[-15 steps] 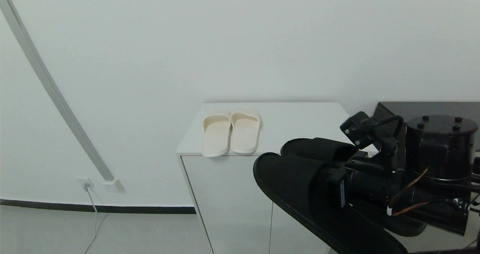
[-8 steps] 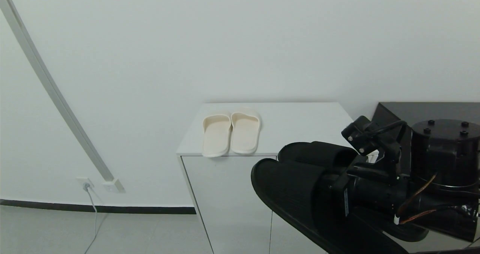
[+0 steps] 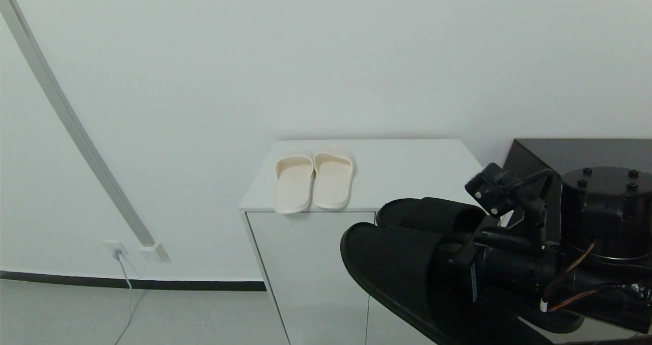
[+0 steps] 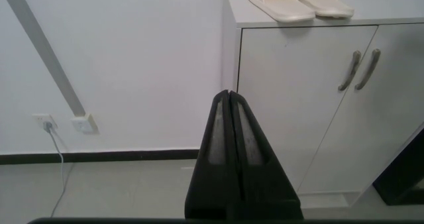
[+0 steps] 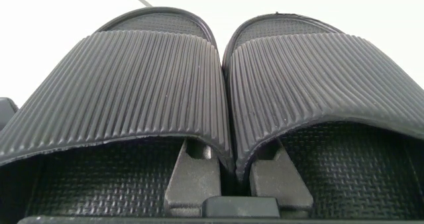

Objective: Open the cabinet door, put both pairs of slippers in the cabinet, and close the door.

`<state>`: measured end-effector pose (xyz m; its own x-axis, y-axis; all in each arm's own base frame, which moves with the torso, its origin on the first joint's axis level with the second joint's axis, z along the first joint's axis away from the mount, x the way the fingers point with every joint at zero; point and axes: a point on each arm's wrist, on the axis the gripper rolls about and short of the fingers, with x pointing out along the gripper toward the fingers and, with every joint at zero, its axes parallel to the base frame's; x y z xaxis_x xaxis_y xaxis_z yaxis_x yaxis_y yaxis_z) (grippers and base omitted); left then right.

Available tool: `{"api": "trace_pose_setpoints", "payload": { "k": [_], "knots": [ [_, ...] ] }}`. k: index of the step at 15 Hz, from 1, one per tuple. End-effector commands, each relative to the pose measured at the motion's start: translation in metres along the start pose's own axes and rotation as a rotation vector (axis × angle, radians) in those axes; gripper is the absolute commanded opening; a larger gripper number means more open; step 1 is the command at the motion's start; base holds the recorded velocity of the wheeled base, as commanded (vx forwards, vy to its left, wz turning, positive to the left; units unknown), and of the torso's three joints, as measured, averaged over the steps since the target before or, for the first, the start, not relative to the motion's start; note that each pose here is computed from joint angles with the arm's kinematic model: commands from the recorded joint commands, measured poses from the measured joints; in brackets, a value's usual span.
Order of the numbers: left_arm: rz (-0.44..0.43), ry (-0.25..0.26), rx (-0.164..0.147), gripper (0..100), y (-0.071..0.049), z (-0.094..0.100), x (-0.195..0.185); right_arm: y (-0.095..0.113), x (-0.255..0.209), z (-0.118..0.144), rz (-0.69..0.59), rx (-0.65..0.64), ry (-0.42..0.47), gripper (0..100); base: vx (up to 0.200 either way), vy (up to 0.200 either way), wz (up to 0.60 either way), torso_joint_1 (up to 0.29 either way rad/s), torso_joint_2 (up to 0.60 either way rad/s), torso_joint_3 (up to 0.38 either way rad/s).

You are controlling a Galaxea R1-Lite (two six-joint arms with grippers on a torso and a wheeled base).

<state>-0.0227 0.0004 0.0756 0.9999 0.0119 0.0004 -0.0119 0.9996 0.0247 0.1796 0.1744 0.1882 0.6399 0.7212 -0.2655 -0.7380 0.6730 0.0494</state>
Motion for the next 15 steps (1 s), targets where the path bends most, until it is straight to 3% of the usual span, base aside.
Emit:
{"api": "trace_pose_setpoints", "payload": {
  "k": [1, 4, 15],
  "knots": [
    [0.0, 0.0, 0.0, 0, 0.0, 0.0, 0.0001, 0.0008, 0.0011, -0.0006, 0.004, 0.0, 0.004, 0, 0.0, 0.0, 0.0, 0.0, 0.0, 0.0],
    [0.0, 0.0, 0.0, 0, 0.0, 0.0, 0.0001, 0.0019, 0.0009, -0.0029, 0.009, 0.0, 0.012, 0, 0.0, 0.0, 0.0, -0.094, 0.22, 0.12],
    [0.002, 0.0, -0.005, 0, 0.0, 0.0, 0.0001, 0.0026, 0.0009, -0.0063, 0.011, -0.002, 0.024, 0, 0.0, 0.0, 0.0, -0.215, 0.53, 0.31]
  ]
}}
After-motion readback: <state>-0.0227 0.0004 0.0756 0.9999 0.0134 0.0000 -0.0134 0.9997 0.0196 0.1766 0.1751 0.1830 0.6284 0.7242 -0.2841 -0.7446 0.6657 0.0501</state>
